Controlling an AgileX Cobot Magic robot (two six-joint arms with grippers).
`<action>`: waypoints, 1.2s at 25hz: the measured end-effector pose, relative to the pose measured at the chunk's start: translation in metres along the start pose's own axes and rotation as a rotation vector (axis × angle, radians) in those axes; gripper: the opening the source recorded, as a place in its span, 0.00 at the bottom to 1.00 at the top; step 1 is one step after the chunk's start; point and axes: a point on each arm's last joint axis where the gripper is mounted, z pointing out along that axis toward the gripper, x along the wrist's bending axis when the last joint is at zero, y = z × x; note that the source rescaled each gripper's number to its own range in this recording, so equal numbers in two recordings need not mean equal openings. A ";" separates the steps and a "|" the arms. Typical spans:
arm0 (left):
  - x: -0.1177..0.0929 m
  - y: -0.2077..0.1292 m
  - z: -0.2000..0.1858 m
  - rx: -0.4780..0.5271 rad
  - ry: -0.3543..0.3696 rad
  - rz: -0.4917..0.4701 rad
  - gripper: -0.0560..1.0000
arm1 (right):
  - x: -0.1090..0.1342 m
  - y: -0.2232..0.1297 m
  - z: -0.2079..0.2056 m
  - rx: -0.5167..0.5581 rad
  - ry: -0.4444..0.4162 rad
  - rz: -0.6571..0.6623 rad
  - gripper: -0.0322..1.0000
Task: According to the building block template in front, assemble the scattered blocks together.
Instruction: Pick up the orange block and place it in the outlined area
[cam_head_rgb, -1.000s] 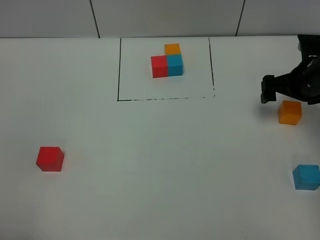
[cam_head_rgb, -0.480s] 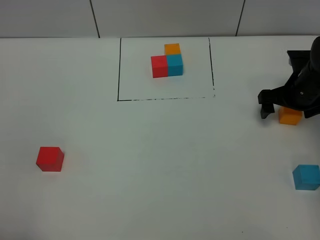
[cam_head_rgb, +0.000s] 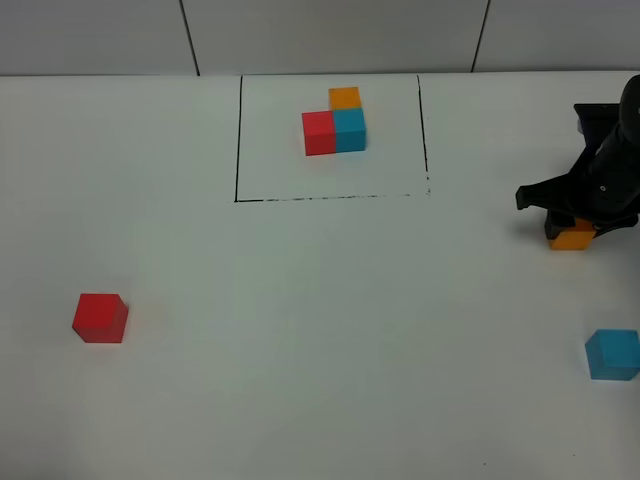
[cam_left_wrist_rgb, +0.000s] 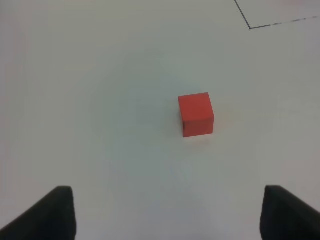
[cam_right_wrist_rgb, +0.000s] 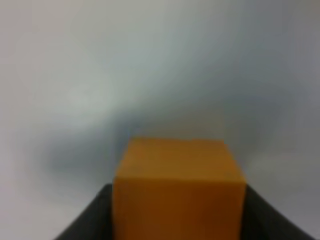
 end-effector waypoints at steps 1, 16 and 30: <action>0.000 0.000 0.000 0.000 0.000 0.000 0.72 | 0.000 0.000 0.000 0.000 0.000 0.000 0.03; 0.000 0.000 0.000 0.000 0.000 0.000 0.72 | 0.163 -0.001 -0.061 -0.008 0.000 -1.156 0.03; 0.000 0.000 0.000 0.000 0.000 0.000 0.72 | 0.234 0.019 -0.024 -0.006 0.132 -1.600 0.03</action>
